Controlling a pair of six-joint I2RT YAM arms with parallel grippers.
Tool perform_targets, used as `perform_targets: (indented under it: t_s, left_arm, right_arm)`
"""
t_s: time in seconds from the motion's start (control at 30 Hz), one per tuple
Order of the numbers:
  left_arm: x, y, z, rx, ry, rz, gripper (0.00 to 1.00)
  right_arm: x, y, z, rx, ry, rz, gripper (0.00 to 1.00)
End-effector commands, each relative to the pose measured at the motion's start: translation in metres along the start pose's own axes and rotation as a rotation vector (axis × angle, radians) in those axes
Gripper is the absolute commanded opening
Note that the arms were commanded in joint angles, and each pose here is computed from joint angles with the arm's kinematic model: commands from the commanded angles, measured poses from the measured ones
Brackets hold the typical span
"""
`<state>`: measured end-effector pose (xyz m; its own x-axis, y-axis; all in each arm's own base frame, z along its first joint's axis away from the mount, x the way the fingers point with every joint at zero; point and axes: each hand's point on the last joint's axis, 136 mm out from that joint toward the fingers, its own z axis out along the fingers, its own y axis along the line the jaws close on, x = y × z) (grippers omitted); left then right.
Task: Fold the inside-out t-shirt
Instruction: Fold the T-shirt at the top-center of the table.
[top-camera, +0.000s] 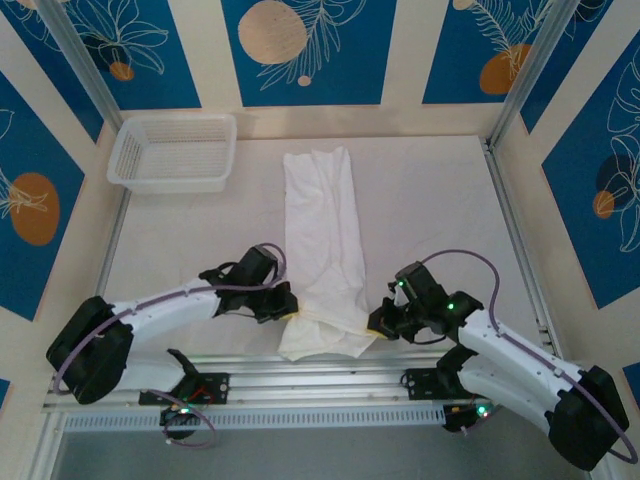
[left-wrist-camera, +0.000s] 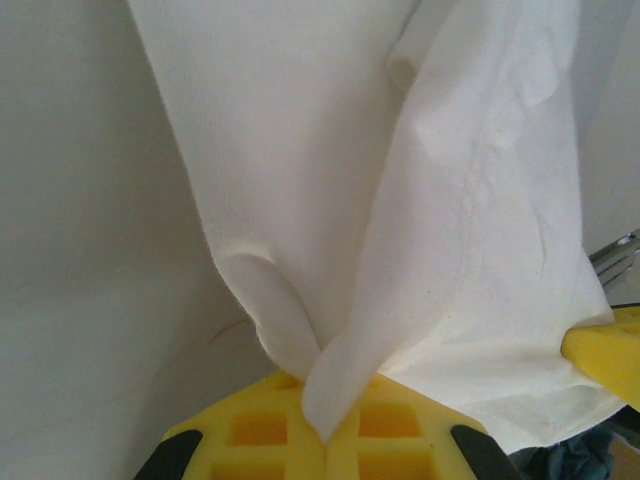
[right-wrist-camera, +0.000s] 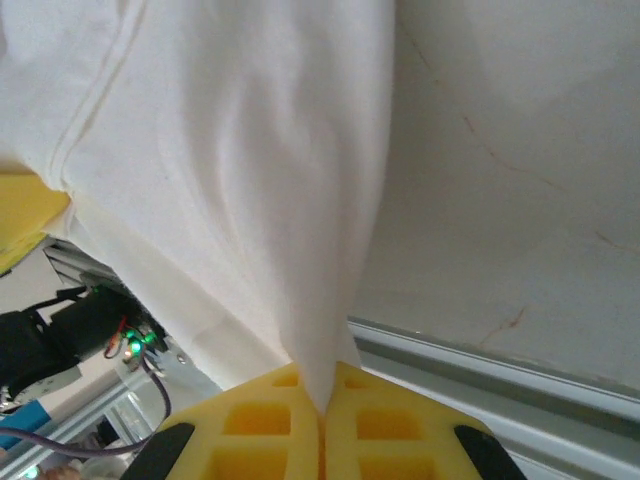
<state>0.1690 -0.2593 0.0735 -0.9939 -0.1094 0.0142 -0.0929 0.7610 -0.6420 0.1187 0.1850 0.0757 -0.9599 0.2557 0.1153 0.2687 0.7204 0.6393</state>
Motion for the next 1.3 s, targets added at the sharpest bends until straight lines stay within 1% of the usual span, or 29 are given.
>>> perform_targets:
  t_s: [0.0,0.1,0.17,0.23,0.3,0.4,0.43,0.57,0.73,0.83,0.97,1.17,1.27]
  left_arm:
    - [-0.023,-0.027,-0.02,0.012,-0.083,0.022,0.0]
    - [-0.057,-0.049,-0.032,0.047,-0.161,0.018,0.0]
    - [-0.085,-0.056,-0.04,0.074,-0.217,-0.004,0.0]
    - [-0.118,-0.07,-0.051,0.143,-0.276,-0.023,0.0]
    - [-0.149,-0.083,-0.063,0.178,-0.332,-0.008,0.0]
    - [-0.195,-0.087,-0.076,0.128,-0.406,0.027,0.0]
    - [-0.21,-0.09,-0.078,0.13,-0.426,0.038,0.0]
    - [-0.26,-0.084,-0.073,0.17,-0.476,-0.011,0.0]
    - [-0.309,-0.077,-0.077,0.177,-0.55,-0.016,0.0]
    - [-0.336,-0.074,-0.076,0.169,-0.562,-0.025,0.0]
    - [-0.367,-0.069,-0.062,0.155,-0.556,-0.024,0.0]
    - [-0.4,-0.052,-0.042,0.145,-0.579,-0.056,0.0]
    - [-0.417,-0.045,-0.031,0.132,-0.595,-0.053,0.0]
  right_arm:
    - [-0.025,0.035,-0.019,-0.042,-0.069,-0.012,0.0]
    - [-0.072,0.07,-0.032,-0.08,-0.145,-0.05,0.0]
    - [-0.107,0.091,-0.041,-0.101,-0.194,-0.067,0.0]
    - [-0.145,0.116,-0.054,-0.125,-0.25,-0.1,0.0]
    - [-0.18,0.138,-0.066,-0.148,-0.306,-0.13,0.0]
    - [-0.226,0.164,-0.073,-0.174,-0.346,-0.152,0.0]
    - [-0.24,0.171,-0.072,-0.184,-0.35,-0.16,0.0]
    - [-0.288,0.189,-0.07,-0.201,-0.371,-0.172,0.0]
    - [-0.34,0.199,-0.062,-0.211,-0.395,-0.178,0.0]
    - [-0.366,0.201,-0.053,-0.225,-0.394,-0.167,0.0]
    - [-0.396,0.202,-0.039,-0.234,-0.392,-0.155,0.0]
    - [-0.437,0.193,-0.022,-0.22,-0.388,-0.134,0.0]
    - [-0.461,0.189,-0.019,-0.244,-0.389,-0.115,0.04]
